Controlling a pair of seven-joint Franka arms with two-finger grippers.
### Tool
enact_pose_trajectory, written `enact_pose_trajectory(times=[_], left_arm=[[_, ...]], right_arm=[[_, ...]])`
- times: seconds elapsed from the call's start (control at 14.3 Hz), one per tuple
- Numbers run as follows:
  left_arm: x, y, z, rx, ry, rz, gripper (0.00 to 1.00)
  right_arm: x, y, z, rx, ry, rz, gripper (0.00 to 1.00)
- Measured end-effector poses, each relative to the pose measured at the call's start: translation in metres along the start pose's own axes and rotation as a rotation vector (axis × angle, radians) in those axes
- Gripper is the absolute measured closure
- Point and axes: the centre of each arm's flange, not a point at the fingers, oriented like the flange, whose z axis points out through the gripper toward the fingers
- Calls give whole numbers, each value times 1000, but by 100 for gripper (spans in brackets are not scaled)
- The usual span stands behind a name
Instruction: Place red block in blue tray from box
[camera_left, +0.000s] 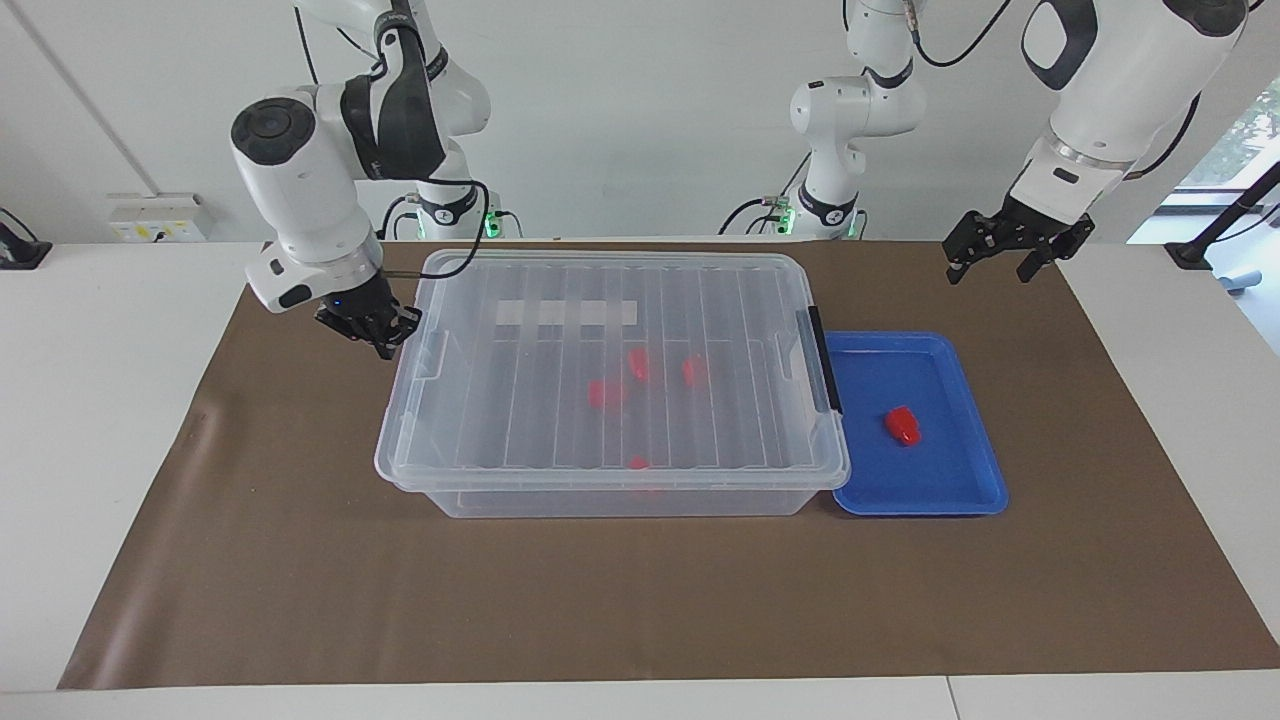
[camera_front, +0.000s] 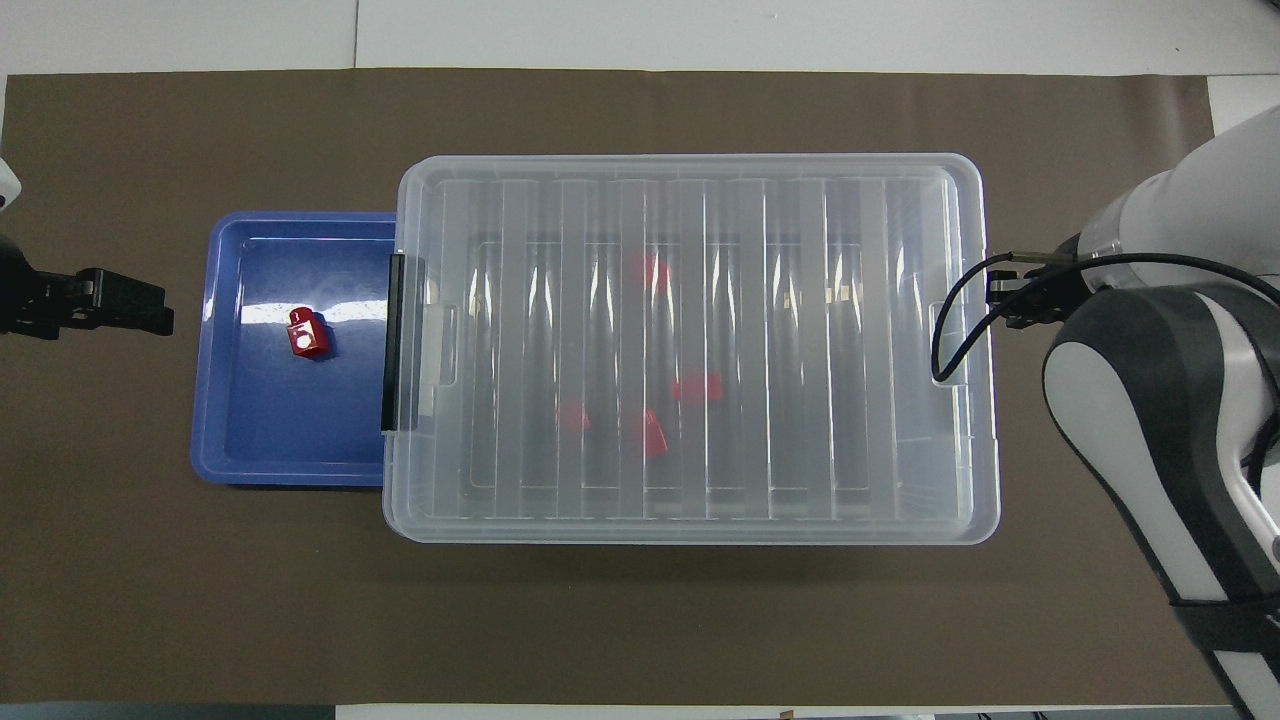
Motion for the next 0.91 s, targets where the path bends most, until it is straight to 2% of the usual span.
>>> enact_pose_trajectory(times=[0.28, 0.63, 0.91], left_arm=[[-2, 0, -6, 0, 9, 6, 0], [-5, 0, -22, -1, 14, 26, 0], [-5, 0, -23, -1, 10, 28, 0]], right_arm=[[-10, 21, -40, -19, -77, 32, 94], [-18, 88, -81, -6, -70, 25, 41], [-18, 107, -86, -1, -53, 38, 1]])
